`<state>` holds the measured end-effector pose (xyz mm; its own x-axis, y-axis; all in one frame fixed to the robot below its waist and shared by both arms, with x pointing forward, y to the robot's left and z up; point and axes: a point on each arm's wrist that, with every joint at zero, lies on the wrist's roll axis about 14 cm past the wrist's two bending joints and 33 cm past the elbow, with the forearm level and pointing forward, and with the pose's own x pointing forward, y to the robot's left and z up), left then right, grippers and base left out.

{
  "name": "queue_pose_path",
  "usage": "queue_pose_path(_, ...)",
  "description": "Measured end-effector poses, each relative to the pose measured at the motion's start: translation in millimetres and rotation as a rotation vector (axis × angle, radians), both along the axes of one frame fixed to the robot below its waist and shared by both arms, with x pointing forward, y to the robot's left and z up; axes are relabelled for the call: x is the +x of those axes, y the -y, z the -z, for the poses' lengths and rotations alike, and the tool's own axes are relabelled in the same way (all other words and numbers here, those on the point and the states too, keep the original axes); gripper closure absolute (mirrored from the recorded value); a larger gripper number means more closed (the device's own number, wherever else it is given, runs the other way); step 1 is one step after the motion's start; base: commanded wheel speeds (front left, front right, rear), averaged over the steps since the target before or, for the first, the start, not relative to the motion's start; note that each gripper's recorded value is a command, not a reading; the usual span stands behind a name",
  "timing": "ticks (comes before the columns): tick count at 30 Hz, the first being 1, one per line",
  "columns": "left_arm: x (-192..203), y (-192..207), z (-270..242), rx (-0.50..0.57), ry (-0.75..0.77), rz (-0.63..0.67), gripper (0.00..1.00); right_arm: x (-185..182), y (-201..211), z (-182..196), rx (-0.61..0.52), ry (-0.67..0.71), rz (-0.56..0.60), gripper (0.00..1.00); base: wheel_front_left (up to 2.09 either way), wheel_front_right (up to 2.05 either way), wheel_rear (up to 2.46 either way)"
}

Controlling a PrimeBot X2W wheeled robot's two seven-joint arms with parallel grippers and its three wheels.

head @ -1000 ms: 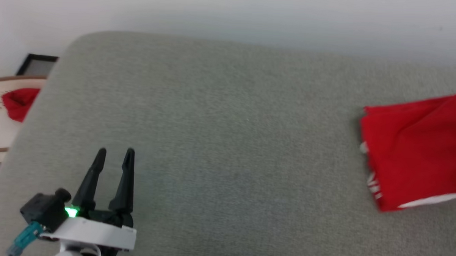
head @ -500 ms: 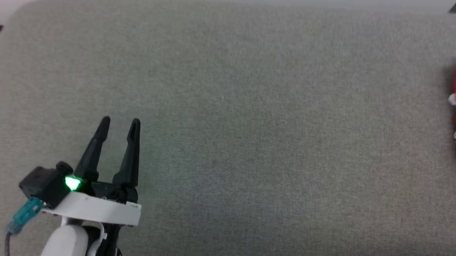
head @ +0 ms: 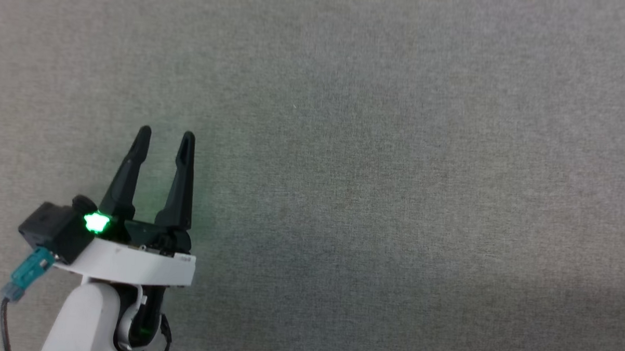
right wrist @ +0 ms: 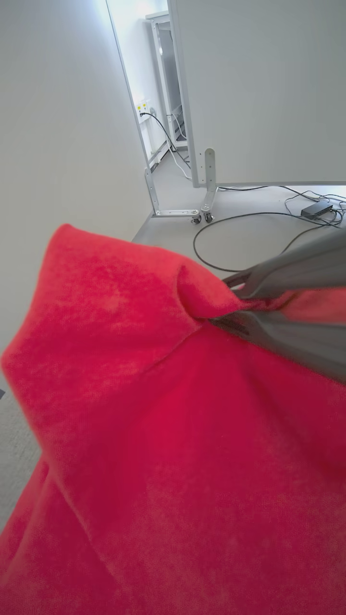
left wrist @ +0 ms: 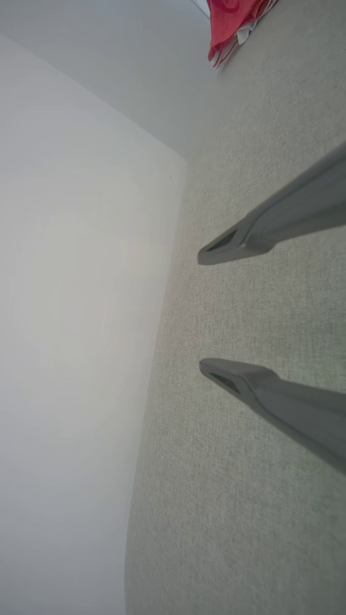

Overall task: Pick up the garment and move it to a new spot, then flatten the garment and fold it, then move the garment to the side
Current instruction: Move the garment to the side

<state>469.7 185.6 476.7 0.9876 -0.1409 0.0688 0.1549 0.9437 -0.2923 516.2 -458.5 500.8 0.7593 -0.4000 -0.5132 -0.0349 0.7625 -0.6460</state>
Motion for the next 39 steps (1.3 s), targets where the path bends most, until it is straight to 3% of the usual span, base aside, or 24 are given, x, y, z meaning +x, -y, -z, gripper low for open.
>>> queue_pose_path(7, 13.4, 6.8, 13.1, 0.005, -0.016, 0.024, 0.0, 3.6, 12.3, 19.0, -0.061, -0.041, 0.024, 1.0, 0.0, 0.0, 0.0)
queue_pose_path(14, 19.1, 12.9, 24.1, 0.003, -0.035, 0.044, 0.0, 1.1, 14.9, 40.0, -0.05, -0.069, 0.052, 1.0, 0.0, 0.0, 0.0)
queue_pose_path(32, 30.7, 30.3, 37.1, 0.005, -0.049, 0.106, 0.0, -13.1, 30.3, 48.4, -0.082, -0.081, 0.138, 1.0, 0.0, 0.0, 0.0)
queue_pose_path(33, 31.2, 30.9, 36.9, 0.005, -0.049, 0.108, 0.0, -14.2, 30.9, 48.6, -0.077, -0.078, 0.143, 0.84, 0.0, 0.0, 0.0)
queue_pose_path(34, 31.2, 31.1, 36.6, 0.005, -0.048, 0.109, 0.0, -14.9, 30.9, 48.7, -0.079, -0.078, 0.142, 0.76, 0.0, 0.0, 0.0)
queue_pose_path(35, 31.3, 31.3, 36.4, 0.006, -0.048, 0.11, 0.0, -15.2, 30.7, 48.3, -0.08, -0.075, 0.139, 0.14, 0.0, 0.0, 0.0)
queue_pose_path(36, 31.3, 31.4, 36.0, 0.006, -0.047, 0.111, 0.0, -14.9, 30.3, 47.3, -0.075, -0.064, 0.137, 0.0, 0.0, 0.0, 0.0)
queue_pose_path(39, 30.8, 31.5, 32.8, 0.007, -0.042, 0.112, 0.0, -14.9, 31.2, 40.8, -0.07, -0.036, 0.139, 0.0, 0.0, 0.0, 0.0)
